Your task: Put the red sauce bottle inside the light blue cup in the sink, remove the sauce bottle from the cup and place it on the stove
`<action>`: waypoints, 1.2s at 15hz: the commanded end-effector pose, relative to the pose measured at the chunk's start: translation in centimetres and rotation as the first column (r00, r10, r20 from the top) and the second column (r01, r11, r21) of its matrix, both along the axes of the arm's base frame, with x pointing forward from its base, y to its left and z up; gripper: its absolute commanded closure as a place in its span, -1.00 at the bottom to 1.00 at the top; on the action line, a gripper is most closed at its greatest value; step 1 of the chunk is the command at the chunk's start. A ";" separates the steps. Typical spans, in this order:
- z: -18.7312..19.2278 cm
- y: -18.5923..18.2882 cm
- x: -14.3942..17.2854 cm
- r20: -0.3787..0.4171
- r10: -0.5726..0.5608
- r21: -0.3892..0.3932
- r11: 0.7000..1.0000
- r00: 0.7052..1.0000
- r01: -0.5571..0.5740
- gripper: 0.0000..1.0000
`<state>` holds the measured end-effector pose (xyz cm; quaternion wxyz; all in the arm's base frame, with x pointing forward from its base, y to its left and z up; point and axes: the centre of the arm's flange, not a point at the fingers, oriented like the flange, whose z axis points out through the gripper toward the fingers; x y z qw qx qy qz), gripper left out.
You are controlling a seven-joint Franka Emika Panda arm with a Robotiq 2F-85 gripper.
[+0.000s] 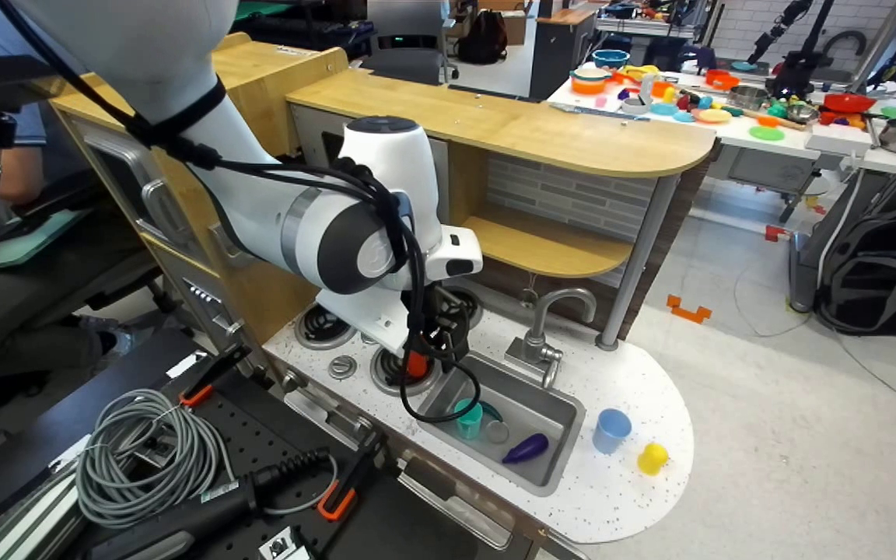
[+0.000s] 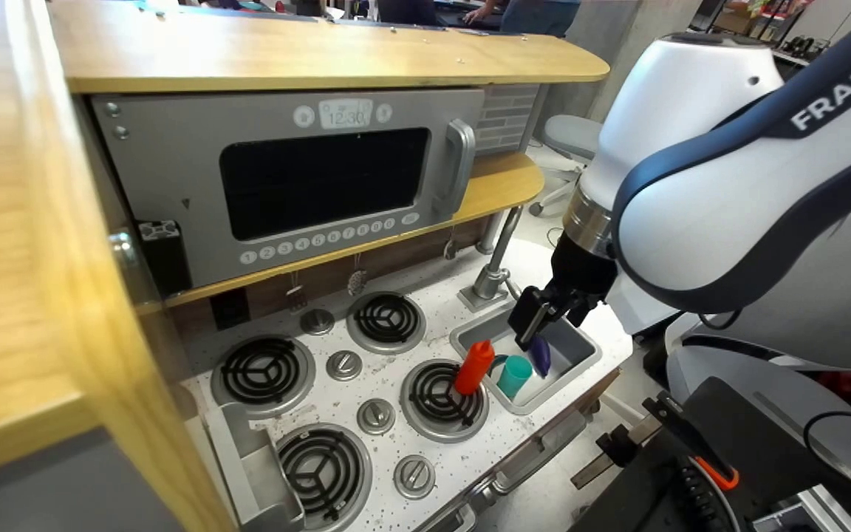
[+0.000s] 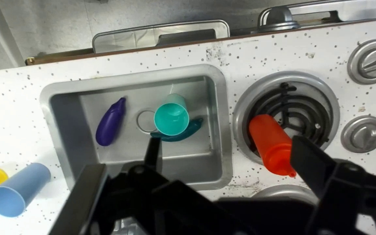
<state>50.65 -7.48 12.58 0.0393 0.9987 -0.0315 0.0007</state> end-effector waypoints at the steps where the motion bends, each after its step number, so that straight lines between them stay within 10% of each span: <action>1: -1.6 1.0 2.3 0.012 0.045 0.005 0.999 0.999 -0.045 -1.00; 18: -7.1 5.3 3.8 -0.002 0.209 0.009 0.978 0.978 -0.209 -1.00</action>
